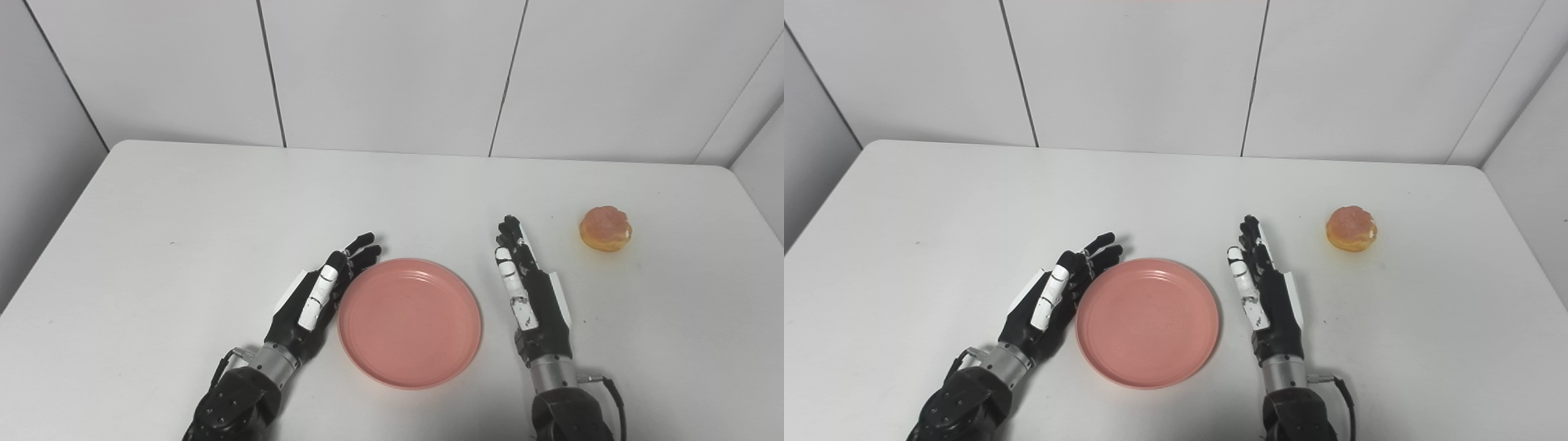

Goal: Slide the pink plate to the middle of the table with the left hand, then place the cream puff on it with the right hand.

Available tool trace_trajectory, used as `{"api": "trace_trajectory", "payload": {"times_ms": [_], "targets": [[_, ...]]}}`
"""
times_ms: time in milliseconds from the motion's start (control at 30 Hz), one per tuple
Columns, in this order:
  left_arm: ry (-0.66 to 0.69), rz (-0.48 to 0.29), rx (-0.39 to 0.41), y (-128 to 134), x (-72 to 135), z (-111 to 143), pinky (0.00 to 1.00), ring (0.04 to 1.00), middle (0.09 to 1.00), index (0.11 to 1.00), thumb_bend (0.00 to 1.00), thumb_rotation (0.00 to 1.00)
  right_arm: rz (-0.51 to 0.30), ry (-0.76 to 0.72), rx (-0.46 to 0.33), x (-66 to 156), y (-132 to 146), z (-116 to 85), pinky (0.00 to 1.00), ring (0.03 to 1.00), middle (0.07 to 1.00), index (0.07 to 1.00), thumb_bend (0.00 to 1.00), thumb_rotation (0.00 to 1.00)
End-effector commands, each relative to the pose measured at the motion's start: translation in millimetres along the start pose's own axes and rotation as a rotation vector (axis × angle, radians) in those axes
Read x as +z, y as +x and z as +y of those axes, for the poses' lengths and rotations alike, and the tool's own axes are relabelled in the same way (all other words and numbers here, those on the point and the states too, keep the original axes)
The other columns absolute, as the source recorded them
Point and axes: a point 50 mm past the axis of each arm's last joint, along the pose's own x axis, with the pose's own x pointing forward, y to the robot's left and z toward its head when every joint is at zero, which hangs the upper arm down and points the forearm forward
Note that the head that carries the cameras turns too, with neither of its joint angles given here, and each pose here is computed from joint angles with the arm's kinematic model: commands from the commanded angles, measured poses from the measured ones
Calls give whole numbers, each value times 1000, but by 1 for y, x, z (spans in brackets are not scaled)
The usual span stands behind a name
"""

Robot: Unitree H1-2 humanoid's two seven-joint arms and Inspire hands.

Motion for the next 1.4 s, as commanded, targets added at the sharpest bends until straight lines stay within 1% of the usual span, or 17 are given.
{"api": "trace_trajectory", "payload": {"times_ms": [0,100,200,400,500,600,700,733,833,933,1033,1067,1100,1133,1200,1300,1367], "targets": [[-1,3,-47,2,-5,-9,946,950,923,900,672,1000,-52,-2,-20,14,14,0,997,959,944,942,555,802],[0,-1,-44,3,-6,-11,948,950,922,899,673,1000,-61,-7,-55,17,21,-3,989,955,940,929,574,783],[7,-12,-34,2,-6,-12,959,953,918,897,665,1000,-122,-37,-53,25,34,-15,997,976,956,957,562,793],[14,-41,-12,3,-9,-12,997,975,938,916,665,1000,-190,-266,-111,42,50,-40,950,959,950,958,546,846],[4,-55,20,4,-9,-13,1000,987,950,923,681,1000,-228,-363,-135,50,59,-50,936,952,955,951,547,778],[-5,-61,46,4,-9,-13,1000,995,958,930,687,1000,-240,-452,-154,57,63,-56,916,943,957,953,552,762],[-10,-65,51,4,-10,-13,1000,999,962,933,686,1000,-244,-600,-165,66,64,-63,896,939,958,965,574,698],[-10,-65,53,3,-11,-13,1000,999,961,933,686,1000,-262,-647,-175,70,66,-66,881,931,955,959,585,651],[-7,-67,52,3,-11,-12,1000,999,960,933,681,1000,-308,-729,-203,81,70,-74,872,927,951,947,599,584],[-3,-64,48,2,-10,-12,1000,998,959,932,680,1000,-307,-792,-232,87,74,-83,870,927,951,943,598,528],[7,-59,46,2,-9,-11,1000,995,955,933,686,1000,-267,-866,-254,90,78,-92,809,894,934,933,604,359],[10,-58,46,2,-9,-11,1000,994,955,932,686,1000,-257,-878,-258,91,79,-94,806,893,933,931,605,341],[12,-56,44,2,-8,-10,1000,993,954,932,686,1000,-233,-862,-255,93,80,-97,804,893,933,931,606,329],[13,-54,42,2,-8,-10,1000,994,955,935,690,1000,-217,-846,-251,94,81,-98,814,896,937,933,604,284],[12,-53,43,1,-8,-9,1000,994,955,935,694,1000,-185,-808,-246,97,80,-100,825,899,942,935,599,255],[5,-63,49,0,-8,-10,1000,984,949,924,679,1000,-176,-806,-254,99,81,-105,830,897,940,929,602,202],[6,-61,46,1,-8,-10,1000,982,948,925,679,1000,-176,-811,-266,99,83,-110,826,898,941,929,609,199]]}}
